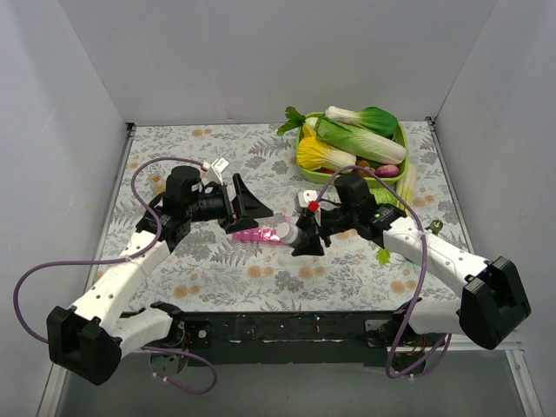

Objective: Sort the pills into containers

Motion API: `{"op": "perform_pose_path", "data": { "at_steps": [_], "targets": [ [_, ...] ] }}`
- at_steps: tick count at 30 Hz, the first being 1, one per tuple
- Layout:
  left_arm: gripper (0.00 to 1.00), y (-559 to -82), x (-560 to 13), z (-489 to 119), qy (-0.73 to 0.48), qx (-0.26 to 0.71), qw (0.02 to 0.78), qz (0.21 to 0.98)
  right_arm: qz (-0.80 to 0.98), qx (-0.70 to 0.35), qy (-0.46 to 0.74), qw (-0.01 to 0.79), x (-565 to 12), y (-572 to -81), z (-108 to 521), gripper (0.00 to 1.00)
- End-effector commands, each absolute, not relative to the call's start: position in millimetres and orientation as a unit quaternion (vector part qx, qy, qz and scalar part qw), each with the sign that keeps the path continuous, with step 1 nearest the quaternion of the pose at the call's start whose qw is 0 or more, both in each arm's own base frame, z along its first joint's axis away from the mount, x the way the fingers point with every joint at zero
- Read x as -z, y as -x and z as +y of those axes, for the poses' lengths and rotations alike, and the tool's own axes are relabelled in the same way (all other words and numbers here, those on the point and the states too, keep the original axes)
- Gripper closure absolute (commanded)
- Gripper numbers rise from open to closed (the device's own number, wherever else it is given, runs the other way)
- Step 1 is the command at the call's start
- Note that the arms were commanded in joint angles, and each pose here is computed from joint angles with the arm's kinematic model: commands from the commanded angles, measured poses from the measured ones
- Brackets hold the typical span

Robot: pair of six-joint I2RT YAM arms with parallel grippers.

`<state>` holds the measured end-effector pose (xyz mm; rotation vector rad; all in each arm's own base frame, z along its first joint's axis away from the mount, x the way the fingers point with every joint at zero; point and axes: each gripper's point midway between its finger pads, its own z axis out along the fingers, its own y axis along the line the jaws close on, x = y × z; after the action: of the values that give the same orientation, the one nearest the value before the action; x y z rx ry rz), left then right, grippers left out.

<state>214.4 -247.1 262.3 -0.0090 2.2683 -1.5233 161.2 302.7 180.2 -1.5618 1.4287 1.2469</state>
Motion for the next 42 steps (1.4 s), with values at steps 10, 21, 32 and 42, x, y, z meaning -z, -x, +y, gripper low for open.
{"op": "perform_pose_path", "data": {
  "at_steps": [10,21,32,42],
  "targets": [
    [0.31,-215.2,-258.8,-272.5,0.122,0.525,0.177,0.823,0.570,-0.287,0.645,0.420,-184.9,-207.3,303.4,0.99],
    [0.42,-218.0,-240.1,-279.4,0.123,0.472,0.188,0.852,0.576,-0.303,0.641,0.406,-178.0,-201.7,306.1,0.99],
    [0.49,-207.2,-234.2,-288.9,0.087,0.475,0.169,0.859,0.580,-0.316,0.638,0.396,-176.4,-201.0,310.3,0.99],
    [0.77,-199.6,-224.5,-292.9,0.008,0.472,0.179,0.863,0.575,-0.343,0.636,0.383,-176.3,-192.3,314.1,0.99]
  ]
}}
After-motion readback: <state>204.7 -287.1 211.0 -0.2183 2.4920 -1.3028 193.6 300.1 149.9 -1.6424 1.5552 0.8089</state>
